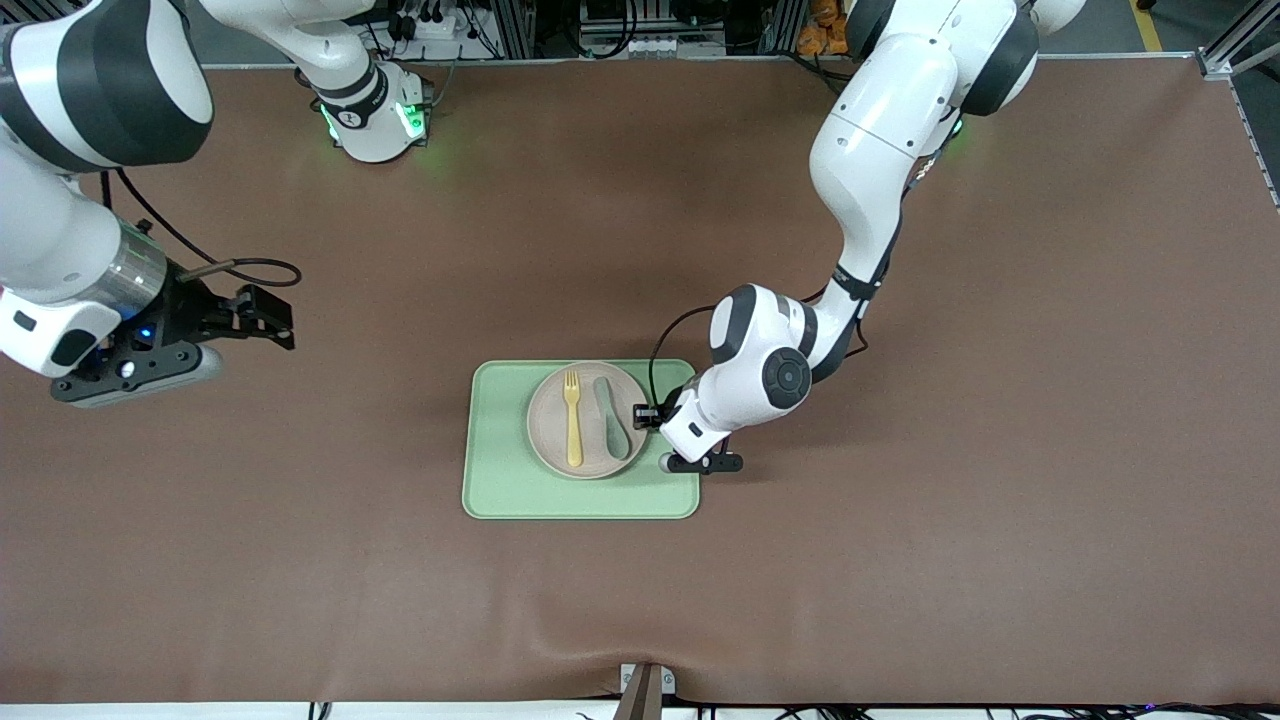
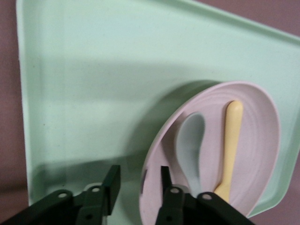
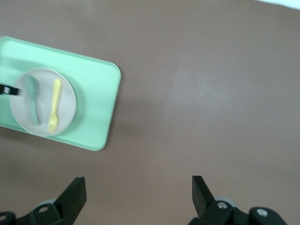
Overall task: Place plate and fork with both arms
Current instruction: 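Release the plate with the left gripper while the right gripper reaches the fork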
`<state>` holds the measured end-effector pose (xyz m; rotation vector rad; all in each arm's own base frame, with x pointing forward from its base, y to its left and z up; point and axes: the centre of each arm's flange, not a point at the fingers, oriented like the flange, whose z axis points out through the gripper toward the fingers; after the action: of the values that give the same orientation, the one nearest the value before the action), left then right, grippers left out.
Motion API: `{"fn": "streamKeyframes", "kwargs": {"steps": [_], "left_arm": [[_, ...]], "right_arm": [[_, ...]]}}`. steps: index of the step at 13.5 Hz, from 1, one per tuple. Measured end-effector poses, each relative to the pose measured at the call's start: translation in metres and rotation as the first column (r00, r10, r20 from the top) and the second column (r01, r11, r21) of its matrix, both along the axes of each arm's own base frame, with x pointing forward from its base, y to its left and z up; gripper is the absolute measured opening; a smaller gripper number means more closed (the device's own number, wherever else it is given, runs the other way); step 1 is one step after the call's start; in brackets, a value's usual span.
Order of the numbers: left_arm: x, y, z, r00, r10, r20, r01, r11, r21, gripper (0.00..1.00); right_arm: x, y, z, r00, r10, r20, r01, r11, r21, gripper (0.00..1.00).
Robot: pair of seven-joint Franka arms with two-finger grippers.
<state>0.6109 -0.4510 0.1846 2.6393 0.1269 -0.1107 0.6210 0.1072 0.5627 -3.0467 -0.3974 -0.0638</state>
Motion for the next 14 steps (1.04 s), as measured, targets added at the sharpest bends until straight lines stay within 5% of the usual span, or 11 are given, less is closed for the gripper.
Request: {"fn": "streamKeyframes", "kwargs": {"steps": [3,5,10,14], "left_arm": [[0.013,-0.001,0.040,0.998,0.060,0.022,-0.059,0.998,-0.022,0.81],[0.023,0.009,0.084,0.997,0.057,0.056,-0.057,0.998,-0.014,1.00],[0.052,0.084,0.190,0.989,-0.023,0.147,-0.004,0.984,0.180,1.00],[0.068,0.138,0.211,0.984,-0.063,0.167,0.009,0.952,0.306,1.00]], "right_arm": [[0.013,0.038,-0.027,0.999,0.041,0.026,-0.041,0.999,0.030,0.66],[0.020,0.068,-0.052,0.996,0.078,0.031,-0.079,0.996,0.031,0.64],[0.022,0.099,-0.091,0.993,0.119,-0.015,-0.119,0.993,0.024,0.67],[0.028,0.135,-0.167,0.991,0.116,-0.071,-0.115,0.993,0.014,0.67]]}}
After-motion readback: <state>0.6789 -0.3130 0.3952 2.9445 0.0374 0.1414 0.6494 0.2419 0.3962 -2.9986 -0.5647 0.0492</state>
